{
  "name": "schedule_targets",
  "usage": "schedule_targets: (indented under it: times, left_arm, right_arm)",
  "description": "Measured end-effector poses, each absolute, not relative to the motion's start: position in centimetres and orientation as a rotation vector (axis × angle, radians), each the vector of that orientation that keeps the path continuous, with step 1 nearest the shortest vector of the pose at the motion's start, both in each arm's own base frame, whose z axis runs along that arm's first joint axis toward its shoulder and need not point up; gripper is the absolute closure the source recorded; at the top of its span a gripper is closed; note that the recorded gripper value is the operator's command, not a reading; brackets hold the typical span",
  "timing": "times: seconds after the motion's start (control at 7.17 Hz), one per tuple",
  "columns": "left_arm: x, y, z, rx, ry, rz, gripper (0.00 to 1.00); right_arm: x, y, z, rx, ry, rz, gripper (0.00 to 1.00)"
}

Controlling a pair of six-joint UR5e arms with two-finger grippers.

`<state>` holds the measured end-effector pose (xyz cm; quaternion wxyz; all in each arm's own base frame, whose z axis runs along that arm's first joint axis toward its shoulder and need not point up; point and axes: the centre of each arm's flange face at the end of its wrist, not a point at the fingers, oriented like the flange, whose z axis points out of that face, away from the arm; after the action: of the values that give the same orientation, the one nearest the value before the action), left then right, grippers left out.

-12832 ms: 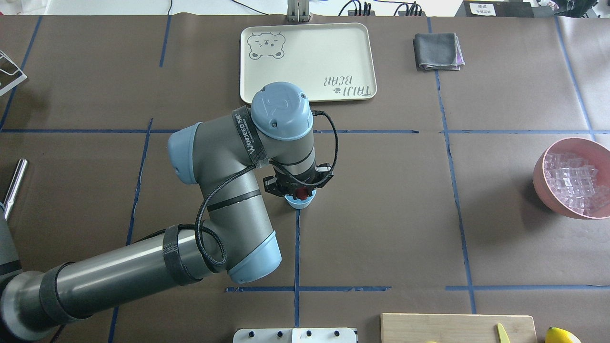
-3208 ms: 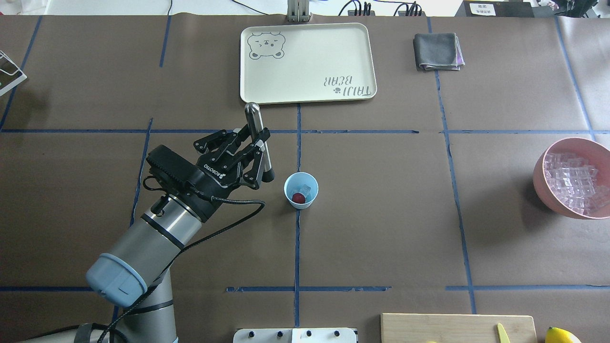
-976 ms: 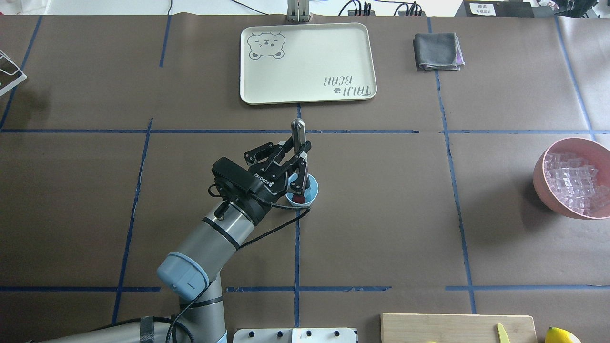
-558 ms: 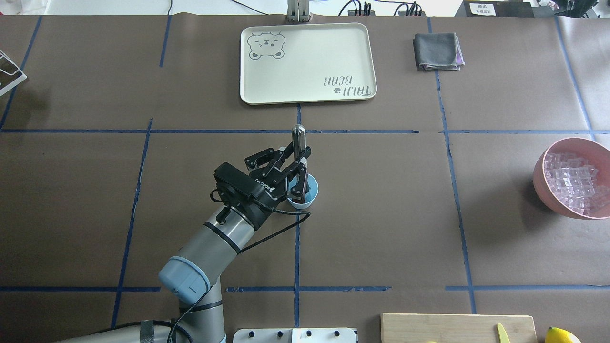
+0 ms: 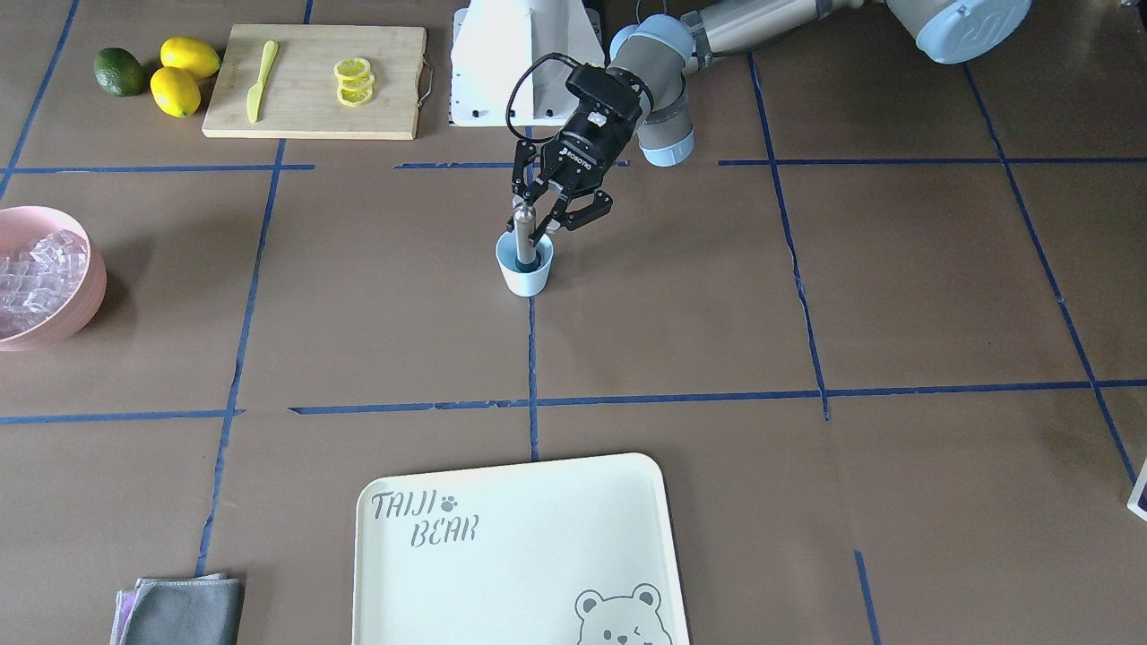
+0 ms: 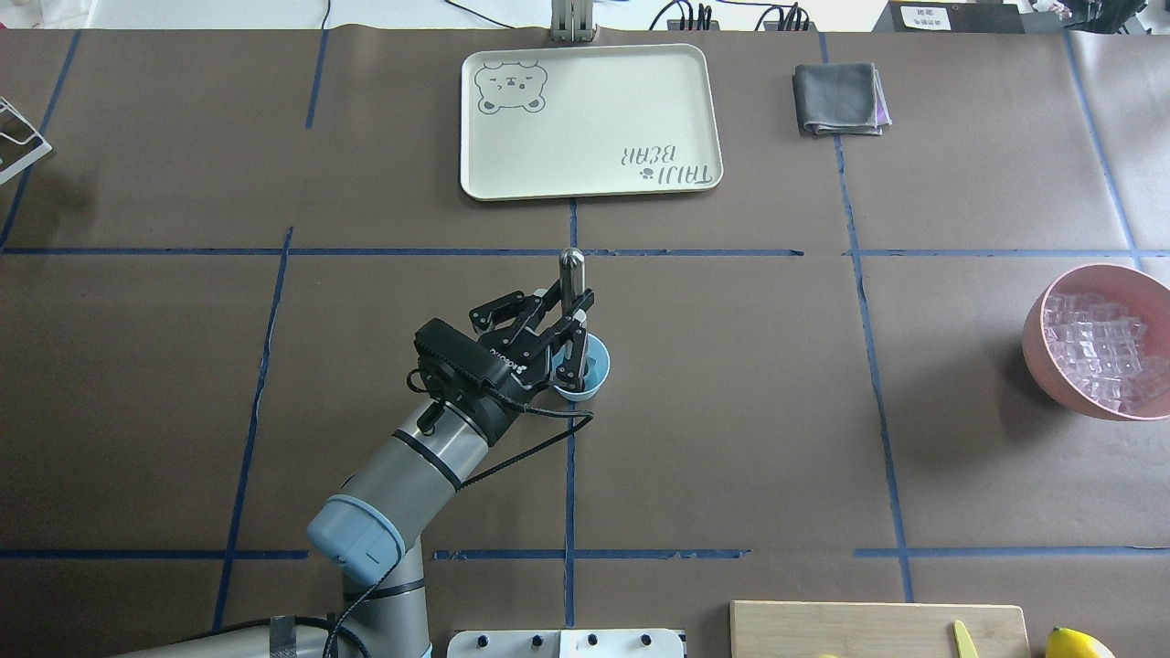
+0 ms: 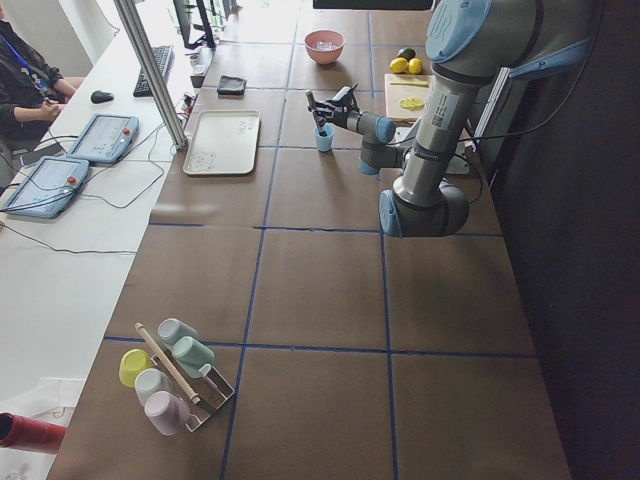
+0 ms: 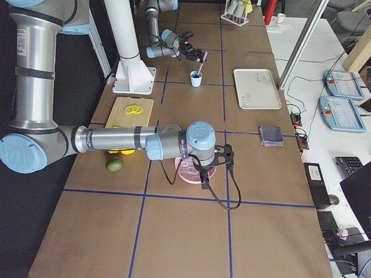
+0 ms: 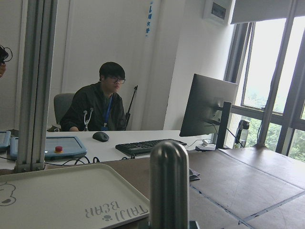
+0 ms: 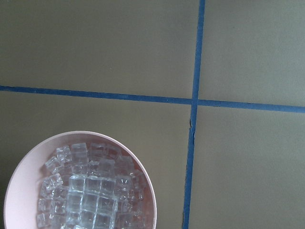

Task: Mash ice and strawberries in cup
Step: 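Press the pestle down into the cup onto the strawberry and ice, then lift the pestle out of the cup and carry it back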

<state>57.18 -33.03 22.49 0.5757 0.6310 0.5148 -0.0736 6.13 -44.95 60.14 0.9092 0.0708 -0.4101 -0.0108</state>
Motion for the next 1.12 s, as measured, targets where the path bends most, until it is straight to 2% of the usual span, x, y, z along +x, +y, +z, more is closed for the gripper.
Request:
schedule_targets:
  times: [0.56,1.12]
  left_arm:
    - [56.7,-33.0,21.6,1.483,1.225,-0.177,1.00]
    - [49.2,-34.7,16.3,1.541,1.308,-0.175,1.00]
  right_arm:
    - [6.1,-44.9,60.2,0.146,-0.845,-0.022,0.00]
    - [6.1,-44.9,60.3,0.144,-0.844,-0.021,0.00]
